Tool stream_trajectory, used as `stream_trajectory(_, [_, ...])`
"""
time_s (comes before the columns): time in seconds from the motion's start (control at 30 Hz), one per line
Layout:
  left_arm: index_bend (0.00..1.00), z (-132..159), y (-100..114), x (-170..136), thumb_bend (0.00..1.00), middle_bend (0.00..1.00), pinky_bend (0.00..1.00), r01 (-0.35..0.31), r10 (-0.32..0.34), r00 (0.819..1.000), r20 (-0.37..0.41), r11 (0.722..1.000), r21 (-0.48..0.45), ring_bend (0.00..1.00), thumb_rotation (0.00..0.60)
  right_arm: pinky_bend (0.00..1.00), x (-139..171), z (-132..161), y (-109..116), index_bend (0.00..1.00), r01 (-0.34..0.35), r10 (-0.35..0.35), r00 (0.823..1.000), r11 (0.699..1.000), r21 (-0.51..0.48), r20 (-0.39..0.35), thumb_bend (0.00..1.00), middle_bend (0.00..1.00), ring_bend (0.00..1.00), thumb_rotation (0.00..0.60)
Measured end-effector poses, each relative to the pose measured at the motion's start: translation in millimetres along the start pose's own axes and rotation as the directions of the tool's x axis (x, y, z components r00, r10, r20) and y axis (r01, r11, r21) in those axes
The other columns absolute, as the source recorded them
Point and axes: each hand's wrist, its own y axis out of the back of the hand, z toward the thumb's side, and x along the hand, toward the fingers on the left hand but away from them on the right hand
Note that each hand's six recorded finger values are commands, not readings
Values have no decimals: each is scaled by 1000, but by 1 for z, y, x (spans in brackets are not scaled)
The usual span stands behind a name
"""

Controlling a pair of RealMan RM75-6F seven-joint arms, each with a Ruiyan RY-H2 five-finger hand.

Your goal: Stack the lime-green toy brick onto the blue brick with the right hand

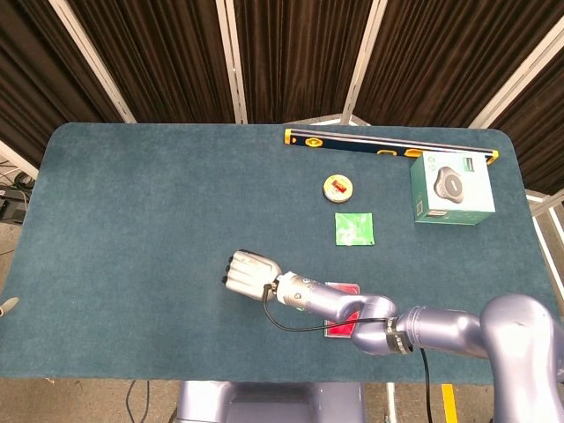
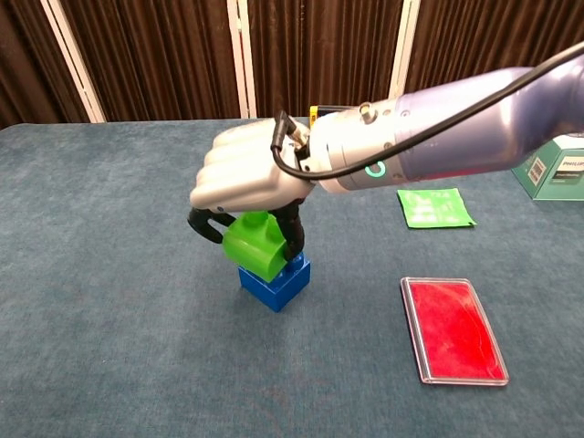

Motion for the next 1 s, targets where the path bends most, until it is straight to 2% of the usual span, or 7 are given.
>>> stream_trajectory(0.47, [0, 0, -2, 3, 0, 0, 0, 5, -5, 1000, -7, 1000, 6, 0, 600, 639, -5, 3, -12, 359, -19, 19, 1000, 1000, -3, -6, 574, 532, 421, 600])
stream_trajectory(1.0, [0, -1, -2, 3, 0, 0, 0, 6, -6, 1000, -9, 1000, 4, 0, 600, 638, -9, 6, -26, 359, -49, 49, 999, 999, -7, -12, 560, 532, 420, 600])
